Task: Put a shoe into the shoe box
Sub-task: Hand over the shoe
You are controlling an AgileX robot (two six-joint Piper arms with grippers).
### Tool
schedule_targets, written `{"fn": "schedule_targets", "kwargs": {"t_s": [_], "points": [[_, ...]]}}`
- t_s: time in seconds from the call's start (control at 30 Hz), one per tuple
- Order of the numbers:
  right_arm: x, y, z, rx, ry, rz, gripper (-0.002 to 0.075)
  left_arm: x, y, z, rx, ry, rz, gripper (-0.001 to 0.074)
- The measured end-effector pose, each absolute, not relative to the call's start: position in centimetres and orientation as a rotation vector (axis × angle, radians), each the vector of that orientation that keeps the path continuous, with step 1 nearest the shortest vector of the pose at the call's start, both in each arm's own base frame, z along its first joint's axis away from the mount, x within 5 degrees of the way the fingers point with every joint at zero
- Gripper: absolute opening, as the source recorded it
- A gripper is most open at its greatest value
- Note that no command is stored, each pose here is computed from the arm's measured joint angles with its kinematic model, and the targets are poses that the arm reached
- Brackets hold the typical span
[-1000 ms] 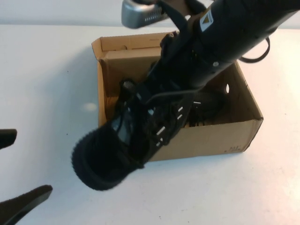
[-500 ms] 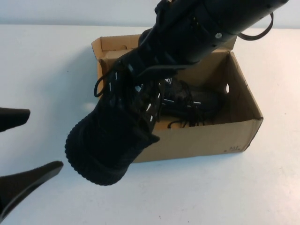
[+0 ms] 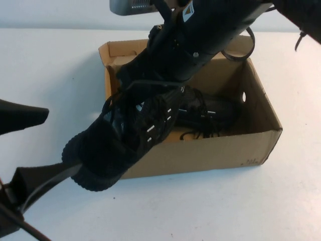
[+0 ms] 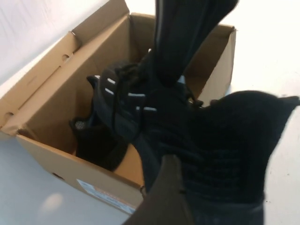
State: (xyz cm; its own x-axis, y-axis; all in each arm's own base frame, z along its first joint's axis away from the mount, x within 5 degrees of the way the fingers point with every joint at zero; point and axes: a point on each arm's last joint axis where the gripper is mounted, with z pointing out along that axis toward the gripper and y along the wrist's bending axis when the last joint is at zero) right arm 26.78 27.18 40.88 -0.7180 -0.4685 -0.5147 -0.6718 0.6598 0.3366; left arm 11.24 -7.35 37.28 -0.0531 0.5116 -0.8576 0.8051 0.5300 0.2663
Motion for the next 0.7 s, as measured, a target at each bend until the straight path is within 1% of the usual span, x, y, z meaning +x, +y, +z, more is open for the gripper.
{"fn": "schedule_targets", "kwargs": {"t_s": [0.1, 0.23, 0.4, 0.53, 0.7], "points": [[27.8, 27.6, 40.9, -0.883, 2.481, 0.726, 0.0025, 11.9, -7.5, 36.9, 1.122, 1.740, -0.360, 0.0577], [28.9, 27.5, 42.3, -0.835, 2.425, 0.743, 0.0025, 12.6, -7.7, 36.4, 1.133, 1.771, -0.367, 0.0577], [30.4, 26.2, 43.9, -0.765, 2.370, 0.748, 0.0025, 13.2, -7.3, 36.8, 1.150, 1.817, -0.293, 0.0577], [31.0, 25.4, 44.1, -0.733, 2.370, 0.738, 0.0025, 14.0, -7.3, 38.2, 1.232, 1.862, -0.231, 0.0562], [31.5, 25.1, 43.8, -0.732, 2.378, 0.725, 0.0025, 14.5, -9.0, 38.0, 1.410, 1.876, -0.265, 0.0517]]}}
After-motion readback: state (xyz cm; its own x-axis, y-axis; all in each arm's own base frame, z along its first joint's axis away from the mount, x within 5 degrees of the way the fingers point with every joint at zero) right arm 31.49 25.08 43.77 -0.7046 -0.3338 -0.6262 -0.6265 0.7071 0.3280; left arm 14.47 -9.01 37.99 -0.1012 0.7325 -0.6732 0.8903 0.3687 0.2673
